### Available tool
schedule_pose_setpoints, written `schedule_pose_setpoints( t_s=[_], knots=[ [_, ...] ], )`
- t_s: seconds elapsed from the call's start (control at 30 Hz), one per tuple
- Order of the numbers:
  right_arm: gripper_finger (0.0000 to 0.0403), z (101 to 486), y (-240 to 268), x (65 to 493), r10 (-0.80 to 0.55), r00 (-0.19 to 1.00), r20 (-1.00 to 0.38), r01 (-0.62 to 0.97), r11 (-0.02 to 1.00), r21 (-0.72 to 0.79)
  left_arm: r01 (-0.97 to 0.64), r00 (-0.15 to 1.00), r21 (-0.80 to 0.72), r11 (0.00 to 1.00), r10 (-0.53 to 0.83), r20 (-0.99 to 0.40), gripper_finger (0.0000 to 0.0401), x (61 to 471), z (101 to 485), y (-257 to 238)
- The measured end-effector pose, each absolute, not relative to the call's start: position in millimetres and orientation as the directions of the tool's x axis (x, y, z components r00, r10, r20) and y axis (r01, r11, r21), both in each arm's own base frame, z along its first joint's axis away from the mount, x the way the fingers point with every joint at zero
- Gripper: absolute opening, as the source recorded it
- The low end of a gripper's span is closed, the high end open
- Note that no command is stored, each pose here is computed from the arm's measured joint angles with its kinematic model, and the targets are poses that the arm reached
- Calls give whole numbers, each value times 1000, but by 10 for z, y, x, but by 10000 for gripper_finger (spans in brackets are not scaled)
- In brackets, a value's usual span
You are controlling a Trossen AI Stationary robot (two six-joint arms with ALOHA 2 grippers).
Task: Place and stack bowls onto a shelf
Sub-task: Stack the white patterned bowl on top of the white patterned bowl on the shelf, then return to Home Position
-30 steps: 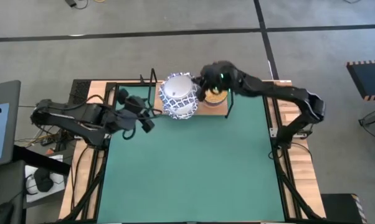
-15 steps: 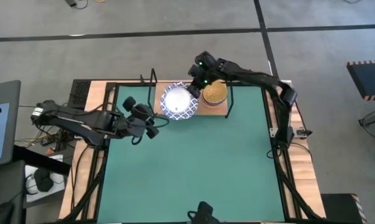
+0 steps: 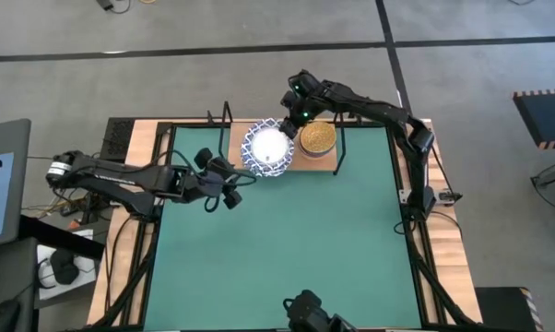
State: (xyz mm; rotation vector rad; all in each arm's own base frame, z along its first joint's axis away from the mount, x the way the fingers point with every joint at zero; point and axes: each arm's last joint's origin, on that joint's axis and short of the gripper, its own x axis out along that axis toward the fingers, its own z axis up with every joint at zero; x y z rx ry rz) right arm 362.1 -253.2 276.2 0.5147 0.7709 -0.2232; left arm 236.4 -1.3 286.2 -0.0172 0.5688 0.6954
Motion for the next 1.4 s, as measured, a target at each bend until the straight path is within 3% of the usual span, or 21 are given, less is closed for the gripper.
schedule_pose_setpoints(
  t_s=[0.2, 0.33, 0.77, 1.2, 1.4],
  knots=[
    [205, 2876, -2530, 3606, -35, 733, -679, 362, 866, 345, -536, 715, 115, 836, 522, -464, 153, 2440, 2846, -3],
    [231, 3029, -2506, 3575, -76, 760, -645, 357, 878, 318, -481, 766, 105, 871, 475, -434, 153, 2506, 2777, -16],
    [193, 3077, -2247, 3663, -106, 721, -685, 307, 935, 179, -438, 720, 224, 871, 489, -493, 153, 2819, 2306, 2],
    [160, 4210, -1618, 2867, -225, 793, -566, 299, 954, 40, -446, 648, 283, 849, 525, -553, 153, 3168, 1800, 448],
    [159, 4356, -1319, 2537, -253, 803, -539, 315, 949, 25, -510, 591, 301, 805, 583, -557, 153, 3114, 1801, 733]
  ],
)
